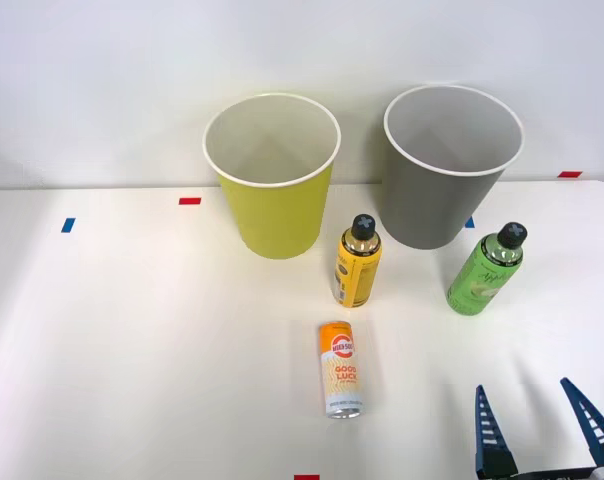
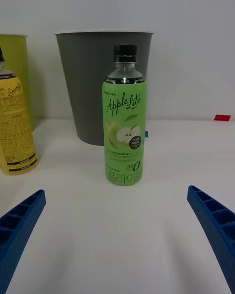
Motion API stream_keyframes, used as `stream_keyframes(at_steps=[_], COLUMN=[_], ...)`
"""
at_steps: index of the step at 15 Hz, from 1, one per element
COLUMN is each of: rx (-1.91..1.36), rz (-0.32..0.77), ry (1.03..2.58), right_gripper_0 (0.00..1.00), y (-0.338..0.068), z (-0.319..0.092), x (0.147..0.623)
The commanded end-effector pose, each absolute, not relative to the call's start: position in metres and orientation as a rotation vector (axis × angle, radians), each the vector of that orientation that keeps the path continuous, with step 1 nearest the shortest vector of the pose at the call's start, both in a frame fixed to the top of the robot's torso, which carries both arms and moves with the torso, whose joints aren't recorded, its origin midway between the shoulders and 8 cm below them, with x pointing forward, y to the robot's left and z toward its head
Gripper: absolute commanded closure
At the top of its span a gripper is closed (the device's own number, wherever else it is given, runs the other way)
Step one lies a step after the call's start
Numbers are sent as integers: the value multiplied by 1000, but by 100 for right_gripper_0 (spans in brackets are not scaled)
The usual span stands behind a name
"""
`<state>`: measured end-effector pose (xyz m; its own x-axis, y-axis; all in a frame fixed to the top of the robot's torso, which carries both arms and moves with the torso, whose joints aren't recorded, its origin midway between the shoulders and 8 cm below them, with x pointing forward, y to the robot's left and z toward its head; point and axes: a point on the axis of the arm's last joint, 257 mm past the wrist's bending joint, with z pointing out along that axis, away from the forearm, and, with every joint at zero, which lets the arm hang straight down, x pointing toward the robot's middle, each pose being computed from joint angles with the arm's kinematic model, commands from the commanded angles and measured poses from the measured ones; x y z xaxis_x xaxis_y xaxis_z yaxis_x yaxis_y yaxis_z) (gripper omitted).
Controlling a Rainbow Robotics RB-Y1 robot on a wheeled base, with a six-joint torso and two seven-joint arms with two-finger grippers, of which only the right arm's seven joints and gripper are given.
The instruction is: Put cans in the gray bin, plastic bottles in the light green bin
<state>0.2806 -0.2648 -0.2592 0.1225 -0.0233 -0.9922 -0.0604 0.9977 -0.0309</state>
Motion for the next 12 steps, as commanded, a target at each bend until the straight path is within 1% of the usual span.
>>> stream_keyframes(at_steps=[1,3,7,12], rx=[-54,-13,71,65], rz=[-22,-34,-11,-9], ry=[1473,1496,1547,1558], right_gripper_0=[0,0,0,0], y=[-266,-272,-269,-266], z=[-267,-274,-288,-290], x=[265,253,229,226])
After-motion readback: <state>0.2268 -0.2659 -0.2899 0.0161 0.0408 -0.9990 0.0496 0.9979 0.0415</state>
